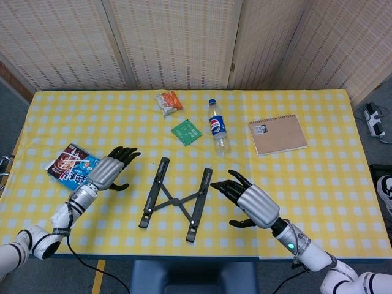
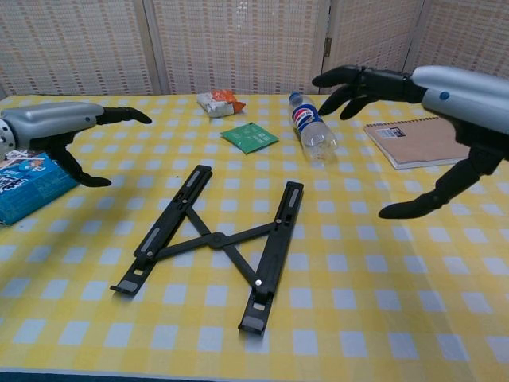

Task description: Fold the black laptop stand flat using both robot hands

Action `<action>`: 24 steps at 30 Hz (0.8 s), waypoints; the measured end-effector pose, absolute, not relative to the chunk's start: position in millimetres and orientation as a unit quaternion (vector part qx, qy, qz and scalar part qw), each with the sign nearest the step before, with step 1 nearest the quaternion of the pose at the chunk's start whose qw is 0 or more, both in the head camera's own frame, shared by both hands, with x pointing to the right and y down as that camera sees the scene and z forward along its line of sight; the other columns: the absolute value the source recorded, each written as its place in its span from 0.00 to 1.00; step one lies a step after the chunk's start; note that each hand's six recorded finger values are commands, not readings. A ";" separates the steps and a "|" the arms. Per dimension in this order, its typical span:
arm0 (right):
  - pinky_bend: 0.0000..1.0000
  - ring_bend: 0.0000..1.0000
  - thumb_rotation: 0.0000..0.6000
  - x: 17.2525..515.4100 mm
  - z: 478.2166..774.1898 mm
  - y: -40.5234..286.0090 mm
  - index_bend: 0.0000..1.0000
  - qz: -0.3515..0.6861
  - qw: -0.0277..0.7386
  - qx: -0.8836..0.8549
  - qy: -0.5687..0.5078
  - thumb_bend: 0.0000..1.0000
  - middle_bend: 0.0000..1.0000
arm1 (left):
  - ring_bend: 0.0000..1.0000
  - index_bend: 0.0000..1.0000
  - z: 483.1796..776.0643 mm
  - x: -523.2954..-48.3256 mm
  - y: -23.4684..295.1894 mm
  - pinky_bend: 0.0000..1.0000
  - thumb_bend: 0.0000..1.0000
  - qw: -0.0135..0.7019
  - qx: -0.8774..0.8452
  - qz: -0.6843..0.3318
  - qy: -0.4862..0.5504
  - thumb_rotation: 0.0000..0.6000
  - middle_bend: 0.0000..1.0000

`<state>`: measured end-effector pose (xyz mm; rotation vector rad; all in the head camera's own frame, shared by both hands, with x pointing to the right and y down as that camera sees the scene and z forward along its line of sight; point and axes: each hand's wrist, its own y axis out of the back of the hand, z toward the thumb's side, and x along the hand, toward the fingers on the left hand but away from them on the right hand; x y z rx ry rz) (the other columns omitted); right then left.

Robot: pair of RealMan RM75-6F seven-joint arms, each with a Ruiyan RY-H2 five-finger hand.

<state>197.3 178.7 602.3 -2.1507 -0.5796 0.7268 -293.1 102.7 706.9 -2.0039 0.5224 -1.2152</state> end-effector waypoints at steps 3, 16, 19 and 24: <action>0.12 0.39 1.00 180.5 611.2 182.8 0.24 0.295 0.416 -0.838 -0.194 0.07 0.38 | 0.00 0.05 719.1 -277.9 98.0 0.00 0.25 0.404 -0.762 -0.472 0.182 1.00 0.06; 0.64 0.68 1.00 133.2 658.4 185.9 0.47 0.317 0.494 -0.799 -0.131 0.07 0.62 | 0.00 0.01 755.0 -221.0 90.2 0.00 0.19 0.489 -0.739 -0.445 0.126 1.00 0.03; 0.67 0.70 1.00 129.3 667.2 186.6 0.49 0.322 0.500 -0.794 -0.125 0.07 0.65 | 0.00 0.00 759.6 -214.0 90.3 0.00 0.19 0.498 -0.736 -0.442 0.119 1.00 0.03; 0.70 0.73 1.00 125.0 678.0 188.8 0.49 0.325 0.503 -0.792 -0.120 0.07 0.67 | 0.00 0.00 765.1 -204.7 90.2 0.00 0.19 0.504 -0.736 -0.437 0.115 1.00 0.03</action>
